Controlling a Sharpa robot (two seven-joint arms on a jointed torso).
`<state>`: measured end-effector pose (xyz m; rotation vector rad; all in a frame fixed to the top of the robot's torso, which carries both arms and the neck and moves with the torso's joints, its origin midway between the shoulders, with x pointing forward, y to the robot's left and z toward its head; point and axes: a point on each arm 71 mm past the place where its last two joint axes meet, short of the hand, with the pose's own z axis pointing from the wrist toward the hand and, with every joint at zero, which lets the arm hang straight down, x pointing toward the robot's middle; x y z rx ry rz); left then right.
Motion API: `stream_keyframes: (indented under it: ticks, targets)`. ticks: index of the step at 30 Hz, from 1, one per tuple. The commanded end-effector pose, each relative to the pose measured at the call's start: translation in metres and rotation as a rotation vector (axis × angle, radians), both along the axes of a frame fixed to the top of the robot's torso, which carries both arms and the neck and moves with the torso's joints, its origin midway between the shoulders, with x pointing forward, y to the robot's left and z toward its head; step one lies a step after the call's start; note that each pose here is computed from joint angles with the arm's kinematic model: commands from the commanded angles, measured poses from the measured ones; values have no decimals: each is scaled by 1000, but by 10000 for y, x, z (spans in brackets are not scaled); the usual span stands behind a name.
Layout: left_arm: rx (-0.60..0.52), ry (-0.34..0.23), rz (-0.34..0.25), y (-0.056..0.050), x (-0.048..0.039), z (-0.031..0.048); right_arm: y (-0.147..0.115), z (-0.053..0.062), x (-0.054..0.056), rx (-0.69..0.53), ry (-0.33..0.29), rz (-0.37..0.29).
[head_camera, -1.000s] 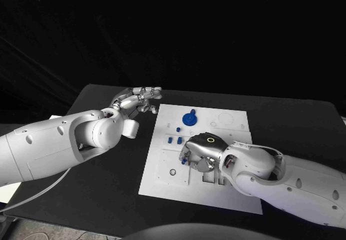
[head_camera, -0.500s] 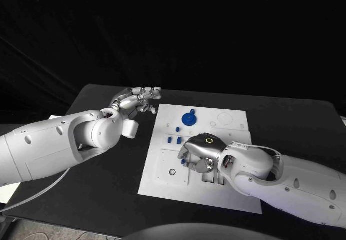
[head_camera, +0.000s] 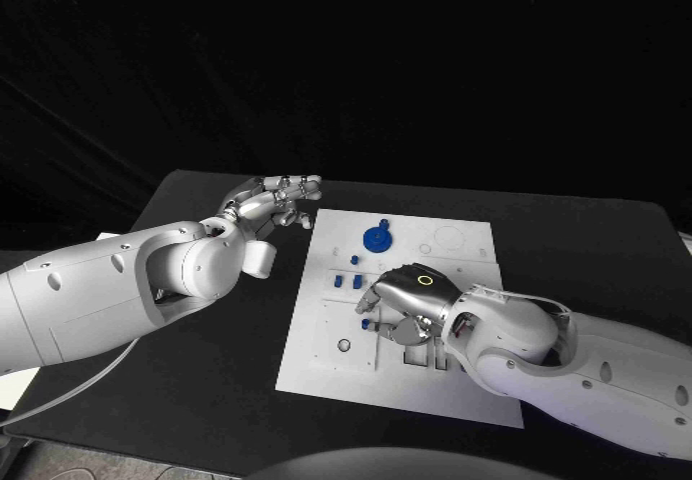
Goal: Assemble the parts on the task board
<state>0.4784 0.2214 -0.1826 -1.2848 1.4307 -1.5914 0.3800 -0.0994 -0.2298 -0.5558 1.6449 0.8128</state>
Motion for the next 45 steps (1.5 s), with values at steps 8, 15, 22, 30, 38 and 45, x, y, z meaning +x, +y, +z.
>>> stream_keyframes:
  ticks: [8, 15, 22, 30, 38, 45]
  targets:
    - [-12, -2, -14, -1, -7, 11, -420, 410, 105, 18, -47, -95]
    - [-12, -3, -14, -2, -9, 12, -688, 580, 236, -36, -98, -169]
    - [-14, -3, -18, -9, -13, 14, -793, 565, 308, -118, -113, -202]
    - [-14, -4, -17, -2, -12, 13, -852, 476, 333, -219, -76, -214]
    - [-14, -4, -16, 4, -8, 12, -900, 426, 330, -265, -48, -221]
    - [-13, -4, -15, 7, -6, 11, -923, 408, 332, -277, -41, -227]
